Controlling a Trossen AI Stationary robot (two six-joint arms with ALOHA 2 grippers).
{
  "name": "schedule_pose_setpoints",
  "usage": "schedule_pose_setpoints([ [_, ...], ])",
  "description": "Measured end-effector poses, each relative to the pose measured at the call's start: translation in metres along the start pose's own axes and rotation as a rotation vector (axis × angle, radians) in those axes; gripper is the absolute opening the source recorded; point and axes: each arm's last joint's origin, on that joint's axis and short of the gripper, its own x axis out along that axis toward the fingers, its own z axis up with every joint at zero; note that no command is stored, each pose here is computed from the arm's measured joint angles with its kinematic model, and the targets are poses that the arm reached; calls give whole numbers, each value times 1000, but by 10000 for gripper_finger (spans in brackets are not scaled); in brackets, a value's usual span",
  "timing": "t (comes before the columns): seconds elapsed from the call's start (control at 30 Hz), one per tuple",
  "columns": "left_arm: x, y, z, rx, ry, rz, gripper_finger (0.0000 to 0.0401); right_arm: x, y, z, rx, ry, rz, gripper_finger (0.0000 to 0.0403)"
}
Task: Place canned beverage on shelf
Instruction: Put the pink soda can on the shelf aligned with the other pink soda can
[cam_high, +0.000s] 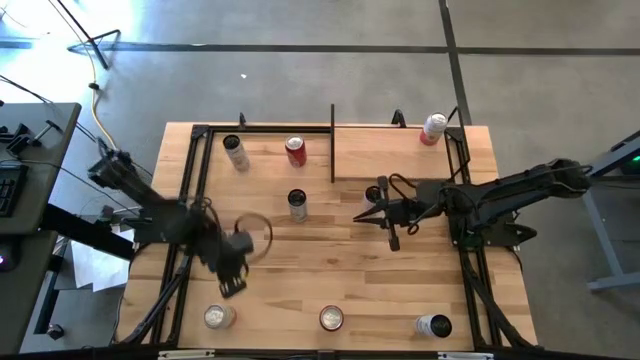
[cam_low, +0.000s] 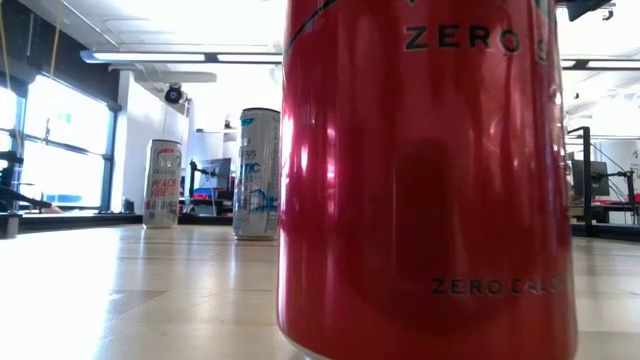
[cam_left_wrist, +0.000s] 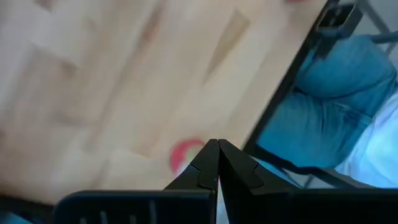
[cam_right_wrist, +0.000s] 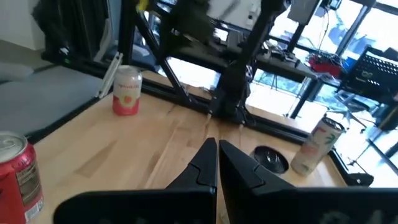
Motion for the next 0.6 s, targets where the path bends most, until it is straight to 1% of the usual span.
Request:
schedule_pose_setpoints([
  [0.17, 23, -30, -18, -148, 60, 53, 2, -1, 13, 4, 17, -4, 9, 0],
  [0.3, 37, -49, -33, -222, 121, 81, 21, -2, 25, 7, 11, -12, 28, 0],
  [0.43, 52, -63, -44, -270, 189, 119, 65, -4, 35, 10, 24, -10, 20, 0],
  [0.6, 69, -76, -53, -308, 286, 179, 142, -3, 51, 11, 11, 6, 12, 0],
])
